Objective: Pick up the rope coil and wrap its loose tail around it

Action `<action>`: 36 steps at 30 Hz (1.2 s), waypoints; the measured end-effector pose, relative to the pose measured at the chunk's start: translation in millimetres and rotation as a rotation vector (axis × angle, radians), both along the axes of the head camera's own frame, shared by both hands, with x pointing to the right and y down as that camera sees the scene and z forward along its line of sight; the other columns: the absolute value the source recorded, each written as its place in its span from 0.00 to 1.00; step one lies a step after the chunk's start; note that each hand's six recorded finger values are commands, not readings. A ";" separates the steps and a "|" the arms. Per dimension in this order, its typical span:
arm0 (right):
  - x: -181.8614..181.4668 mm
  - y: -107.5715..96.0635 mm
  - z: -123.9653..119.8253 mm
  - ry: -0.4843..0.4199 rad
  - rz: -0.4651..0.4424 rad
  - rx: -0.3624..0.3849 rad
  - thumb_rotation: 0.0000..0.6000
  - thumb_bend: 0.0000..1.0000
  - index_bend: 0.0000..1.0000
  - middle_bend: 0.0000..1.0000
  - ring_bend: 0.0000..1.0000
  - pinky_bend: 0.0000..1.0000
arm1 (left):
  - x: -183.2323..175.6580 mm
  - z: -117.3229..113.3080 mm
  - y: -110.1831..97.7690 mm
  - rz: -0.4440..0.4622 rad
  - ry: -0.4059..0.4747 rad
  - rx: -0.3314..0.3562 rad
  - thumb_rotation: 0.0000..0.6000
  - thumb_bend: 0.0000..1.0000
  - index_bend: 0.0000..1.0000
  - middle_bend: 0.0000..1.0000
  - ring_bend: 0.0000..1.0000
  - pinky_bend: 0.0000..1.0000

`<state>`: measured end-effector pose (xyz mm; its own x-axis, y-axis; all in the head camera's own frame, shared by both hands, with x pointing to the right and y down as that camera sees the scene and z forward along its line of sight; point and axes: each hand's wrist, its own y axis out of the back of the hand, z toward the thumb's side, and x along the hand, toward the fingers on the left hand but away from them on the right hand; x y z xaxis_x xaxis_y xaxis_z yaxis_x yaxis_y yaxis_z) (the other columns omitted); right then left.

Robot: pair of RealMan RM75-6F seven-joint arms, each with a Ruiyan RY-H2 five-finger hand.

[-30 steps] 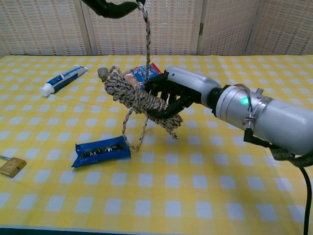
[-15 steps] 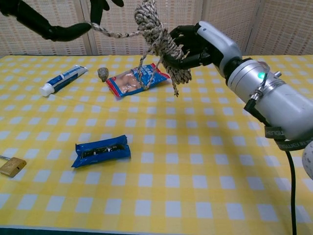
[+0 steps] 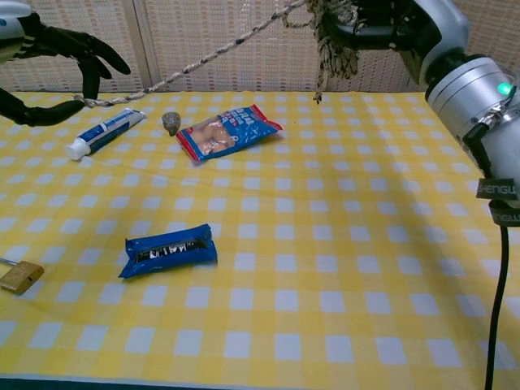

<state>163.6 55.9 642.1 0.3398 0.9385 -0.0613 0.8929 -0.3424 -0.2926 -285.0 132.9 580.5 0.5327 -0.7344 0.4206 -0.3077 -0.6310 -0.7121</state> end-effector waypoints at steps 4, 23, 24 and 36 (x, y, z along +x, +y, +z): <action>11.6 -2.1 -5.6 -0.026 -0.012 -0.018 1.00 0.73 0.77 0.65 0.71 0.57 | -11.2 15.5 -3.4 -0.046 -0.021 -0.031 1.00 0.57 0.63 0.24 0.23 0.01; 33.4 10.6 -15.6 -0.045 -0.106 -0.031 1.00 0.73 0.77 0.65 0.71 0.57 | -37.7 62.2 -26.0 -0.163 -0.130 -0.085 1.00 0.57 0.63 0.24 0.23 0.01; 34.2 11.6 -16.2 -0.046 -0.111 -0.030 1.00 0.73 0.77 0.65 0.71 0.57 | -37.8 63.2 -26.9 -0.162 -0.138 -0.083 1.00 0.57 0.63 0.24 0.23 0.01; 50.0 17.2 -30.2 -0.058 -0.152 0.001 1.00 0.73 0.77 0.65 0.71 0.57 | -33.3 80.0 -31.5 -0.158 -0.197 -0.106 1.00 0.57 0.63 0.24 0.23 0.01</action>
<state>213.6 73.1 612.0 0.4806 0.8762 -0.0364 0.8463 -0.4743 -0.2425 -318.3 101.4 660.4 0.3153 -0.7481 0.5839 -0.2700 -0.6605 -0.7005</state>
